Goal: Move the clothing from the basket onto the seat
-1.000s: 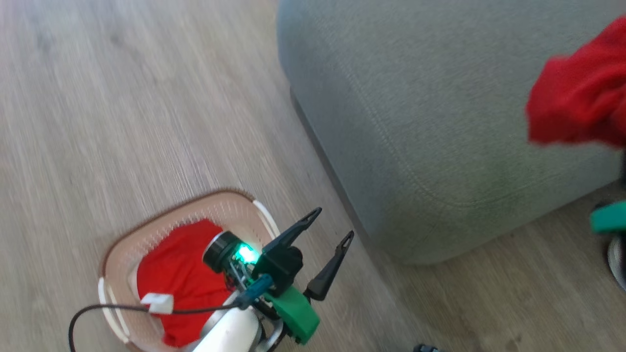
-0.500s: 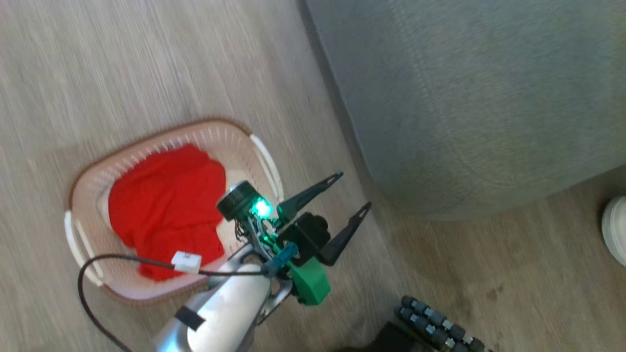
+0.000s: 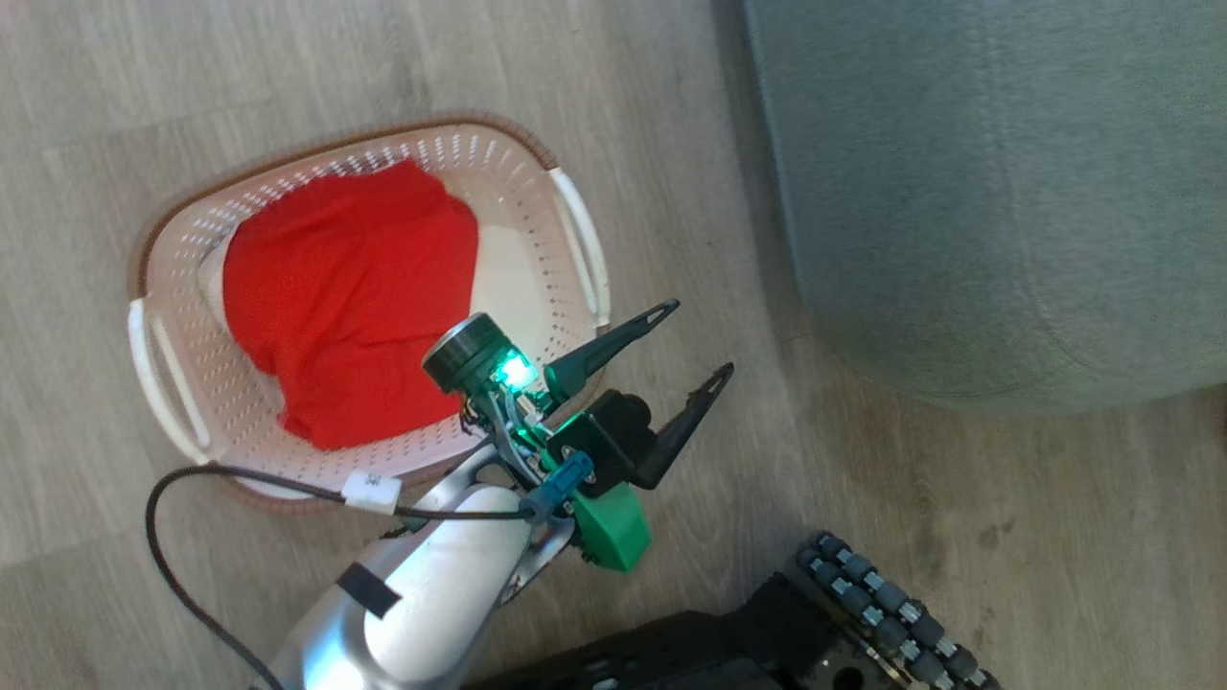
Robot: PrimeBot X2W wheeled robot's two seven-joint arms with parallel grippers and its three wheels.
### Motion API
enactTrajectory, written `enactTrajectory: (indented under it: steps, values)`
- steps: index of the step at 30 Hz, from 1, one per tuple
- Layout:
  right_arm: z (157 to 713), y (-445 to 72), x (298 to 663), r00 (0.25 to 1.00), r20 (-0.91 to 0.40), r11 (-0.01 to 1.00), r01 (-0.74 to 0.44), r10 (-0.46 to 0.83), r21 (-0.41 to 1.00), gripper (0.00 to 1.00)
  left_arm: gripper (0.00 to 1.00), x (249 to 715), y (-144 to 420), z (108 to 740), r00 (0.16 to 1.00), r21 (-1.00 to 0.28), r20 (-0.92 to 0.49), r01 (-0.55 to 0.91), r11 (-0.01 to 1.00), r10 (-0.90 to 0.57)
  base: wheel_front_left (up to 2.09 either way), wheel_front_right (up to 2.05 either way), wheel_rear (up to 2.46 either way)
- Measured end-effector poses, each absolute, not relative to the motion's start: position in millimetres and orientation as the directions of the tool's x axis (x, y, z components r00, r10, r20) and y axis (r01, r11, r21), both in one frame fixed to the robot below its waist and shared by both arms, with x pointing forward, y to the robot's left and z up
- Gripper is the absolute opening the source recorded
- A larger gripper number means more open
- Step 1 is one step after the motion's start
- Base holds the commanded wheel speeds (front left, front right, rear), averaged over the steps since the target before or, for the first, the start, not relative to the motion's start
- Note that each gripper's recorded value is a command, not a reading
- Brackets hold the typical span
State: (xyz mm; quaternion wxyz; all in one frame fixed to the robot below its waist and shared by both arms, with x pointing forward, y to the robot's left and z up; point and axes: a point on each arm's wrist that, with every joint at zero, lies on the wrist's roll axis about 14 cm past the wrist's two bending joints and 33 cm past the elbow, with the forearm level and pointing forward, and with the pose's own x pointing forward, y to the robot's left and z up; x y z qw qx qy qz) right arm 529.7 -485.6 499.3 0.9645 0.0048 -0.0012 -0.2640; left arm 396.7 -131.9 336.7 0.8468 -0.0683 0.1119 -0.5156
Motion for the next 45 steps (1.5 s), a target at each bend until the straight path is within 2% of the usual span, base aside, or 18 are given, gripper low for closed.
enactTrajectory:
  steps: [7, 16, 17, 18, 19, 20, 30, 38, 45]
  values:
    - [427.2, -473.8, 538.9, 0.848, -0.188, 0.866, 0.499, -0.495, -0.029, 0.00, 1.00, 416.7, -118.3, 331.8, 0.504, -0.202, -0.125, 0.830, 0.520, -0.854, 0.00, 0.00, 0.00]
    - [392.8, -465.1, 540.6, 0.830, -0.301, 0.881, 0.466, -0.469, -0.087, 0.00, 1.00, 414.2, -117.8, 328.0, 0.501, -0.199, -0.133, 0.832, 0.518, -0.855, 0.00, 0.00, 0.00]
    - [391.1, -464.8, 539.4, 0.828, -0.308, 0.881, 0.465, -0.468, -0.088, 0.09, 1.00, 414.8, -117.6, 328.2, 0.504, -0.197, -0.133, 0.830, 0.521, -0.853, 0.00, 0.00, 0.00]
    - [391.0, -465.4, 538.3, 0.827, -0.312, 0.881, 0.464, -0.468, -0.094, 0.74, 1.00, 415.0, -117.6, 328.7, 0.506, -0.197, -0.132, 0.830, 0.523, -0.853, 0.00, 0.00, 0.00]
    - [392.1, -466.8, 537.6, 0.824, -0.310, 0.878, 0.470, -0.473, -0.090, 0.74, 1.00, 414.9, -117.9, 329.5, 0.505, -0.195, -0.131, 0.831, 0.522, -0.853, 0.00, 0.00, 0.00]
    - [394.3, -468.0, 537.3, 0.822, -0.307, 0.874, 0.480, -0.479, -0.078, 1.00, 1.00, 414.7, -118.5, 331.0, 0.504, -0.193, -0.128, 0.832, 0.520, -0.854, 0.00, 0.00, 0.00]
    - [434.7, -463.9, 536.2, 0.857, -0.244, 0.889, 0.452, -0.454, -0.066, 1.00, 1.00, 415.4, -124.4, 361.9, 0.502, -0.161, -0.081, 0.846, 0.508, -0.861, 0.00, 0.00, 0.00]
    - [459.9, -456.4, 500.7, 0.885, -0.251, 0.919, 0.364, -0.392, -0.153, 1.00, 1.00, 415.3, -132.9, 416.5, 0.514, -0.124, 0.012, 0.852, 0.509, -0.858, 0.00, 0.00, 0.00]
    - [529.6, -442.4, 489.8, 0.944, -0.099, 0.946, 0.305, -0.316, -0.114, 1.00, 1.00, 401.8, -125.6, 455.1, 0.554, -0.096, 0.055, 0.831, 0.548, -0.831, 0.00, 0.00, 0.00]
